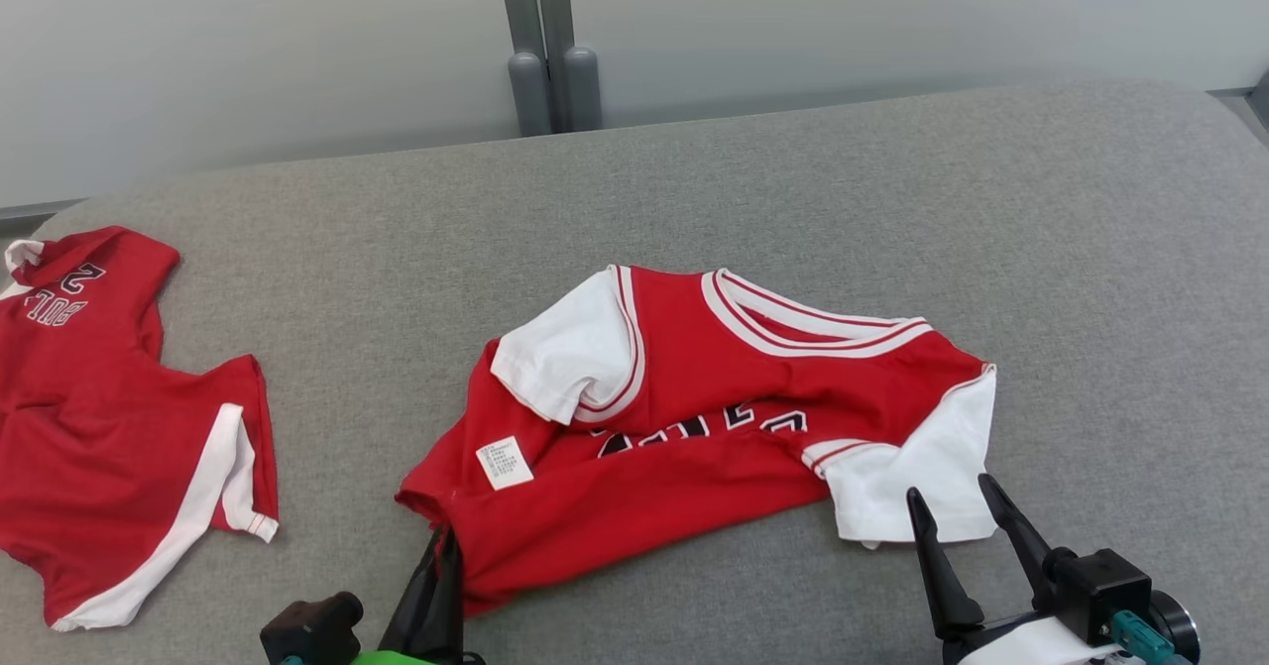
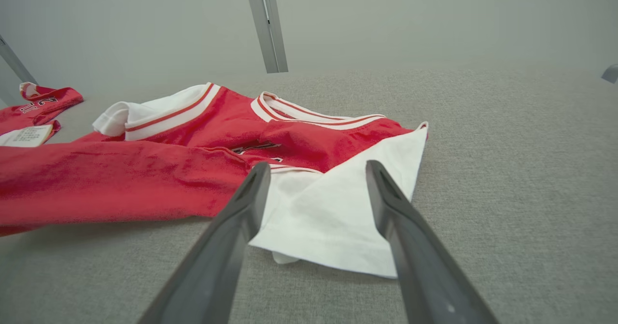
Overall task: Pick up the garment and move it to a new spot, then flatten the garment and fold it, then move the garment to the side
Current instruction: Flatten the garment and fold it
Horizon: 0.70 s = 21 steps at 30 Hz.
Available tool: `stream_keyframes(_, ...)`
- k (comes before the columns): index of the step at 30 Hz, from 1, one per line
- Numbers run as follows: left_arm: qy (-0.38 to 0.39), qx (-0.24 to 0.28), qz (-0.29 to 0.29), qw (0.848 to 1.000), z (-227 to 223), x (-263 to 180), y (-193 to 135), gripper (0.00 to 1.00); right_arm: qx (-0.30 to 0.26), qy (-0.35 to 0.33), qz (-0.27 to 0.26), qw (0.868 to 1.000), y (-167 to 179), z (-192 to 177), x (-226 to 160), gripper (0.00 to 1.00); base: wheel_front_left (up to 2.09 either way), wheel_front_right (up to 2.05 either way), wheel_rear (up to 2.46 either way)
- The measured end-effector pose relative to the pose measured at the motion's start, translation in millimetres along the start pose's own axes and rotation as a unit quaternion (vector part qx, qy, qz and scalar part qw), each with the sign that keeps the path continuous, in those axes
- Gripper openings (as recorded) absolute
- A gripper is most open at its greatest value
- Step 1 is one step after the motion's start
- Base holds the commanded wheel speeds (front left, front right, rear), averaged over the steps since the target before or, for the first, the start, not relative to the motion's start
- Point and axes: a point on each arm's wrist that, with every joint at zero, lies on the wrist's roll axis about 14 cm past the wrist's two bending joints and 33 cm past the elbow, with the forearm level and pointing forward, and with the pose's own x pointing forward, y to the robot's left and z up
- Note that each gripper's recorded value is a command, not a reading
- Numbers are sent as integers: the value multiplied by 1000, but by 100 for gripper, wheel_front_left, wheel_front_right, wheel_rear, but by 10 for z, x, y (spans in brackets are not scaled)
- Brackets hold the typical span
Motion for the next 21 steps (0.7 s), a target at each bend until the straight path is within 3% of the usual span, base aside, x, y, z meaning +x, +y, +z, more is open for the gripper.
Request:
stream_keyframes(11,54,32,9,998,-371,-212,121,100,-5,-4,4,1000,3,27,-14,100,0,0,0)
stream_keyframes(17,-31,34,-3,999,180,-65,74,100,-7,-21,-6,1000,-47,128,-72,100,0,0,0)
stream_keyframes(21,-4,62,-14,998,266,137,103,100,-6,-24,-5,1000,-30,141,-94,100,0,0,0)
